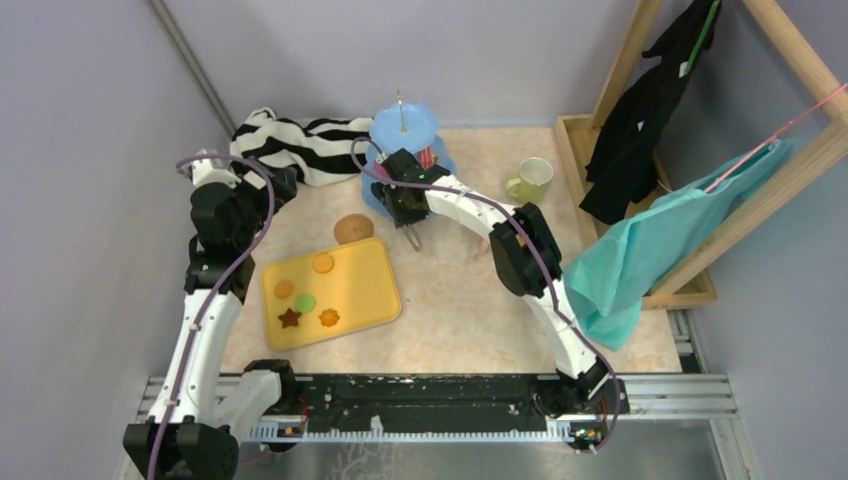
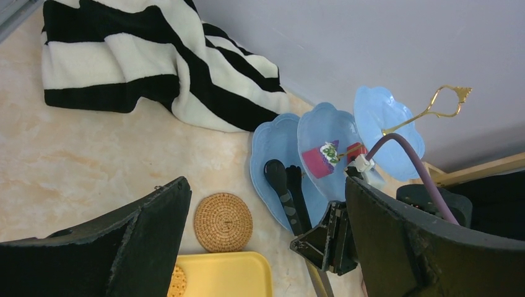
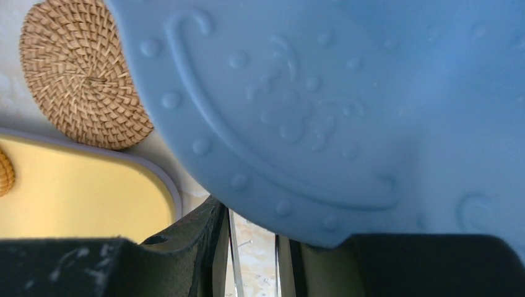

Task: Serve the afternoon tea
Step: Place the desert on the desert table.

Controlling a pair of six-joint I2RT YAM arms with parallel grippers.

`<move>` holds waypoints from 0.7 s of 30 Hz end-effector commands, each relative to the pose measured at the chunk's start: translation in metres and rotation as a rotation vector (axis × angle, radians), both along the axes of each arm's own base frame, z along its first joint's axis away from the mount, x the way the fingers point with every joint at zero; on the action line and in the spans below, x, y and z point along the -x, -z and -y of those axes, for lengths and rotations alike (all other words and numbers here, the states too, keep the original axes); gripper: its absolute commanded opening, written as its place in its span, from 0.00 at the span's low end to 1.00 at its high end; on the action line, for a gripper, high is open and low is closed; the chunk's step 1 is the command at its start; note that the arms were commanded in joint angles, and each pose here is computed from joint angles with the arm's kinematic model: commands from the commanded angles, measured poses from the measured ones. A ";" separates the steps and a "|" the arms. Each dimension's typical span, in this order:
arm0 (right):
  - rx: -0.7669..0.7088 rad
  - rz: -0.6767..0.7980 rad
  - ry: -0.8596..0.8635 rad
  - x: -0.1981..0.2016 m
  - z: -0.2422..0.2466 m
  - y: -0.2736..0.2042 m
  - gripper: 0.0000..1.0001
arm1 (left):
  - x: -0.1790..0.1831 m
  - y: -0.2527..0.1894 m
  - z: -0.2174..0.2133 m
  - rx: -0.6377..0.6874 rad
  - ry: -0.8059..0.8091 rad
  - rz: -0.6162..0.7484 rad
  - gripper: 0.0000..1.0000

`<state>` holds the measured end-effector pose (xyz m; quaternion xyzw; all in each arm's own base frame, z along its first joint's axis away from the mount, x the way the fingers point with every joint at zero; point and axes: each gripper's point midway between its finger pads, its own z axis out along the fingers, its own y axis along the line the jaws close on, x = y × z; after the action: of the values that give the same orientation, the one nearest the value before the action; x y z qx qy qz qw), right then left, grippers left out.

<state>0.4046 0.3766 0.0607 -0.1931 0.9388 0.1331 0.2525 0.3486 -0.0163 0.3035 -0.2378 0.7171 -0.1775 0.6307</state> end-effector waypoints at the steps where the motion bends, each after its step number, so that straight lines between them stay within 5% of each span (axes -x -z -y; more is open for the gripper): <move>1: -0.044 0.035 0.035 -0.020 -0.006 -0.008 0.24 | 0.001 -0.009 0.002 0.003 0.016 0.043 0.99; 21: -0.071 0.039 0.029 -0.015 -0.006 -0.014 0.33 | -0.002 -0.008 0.003 0.006 0.022 0.038 0.99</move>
<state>0.4081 0.3782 0.0453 -0.1855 0.9419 0.1350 0.2455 0.3492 -0.0189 0.3046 -0.2328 0.7156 -0.1841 0.6324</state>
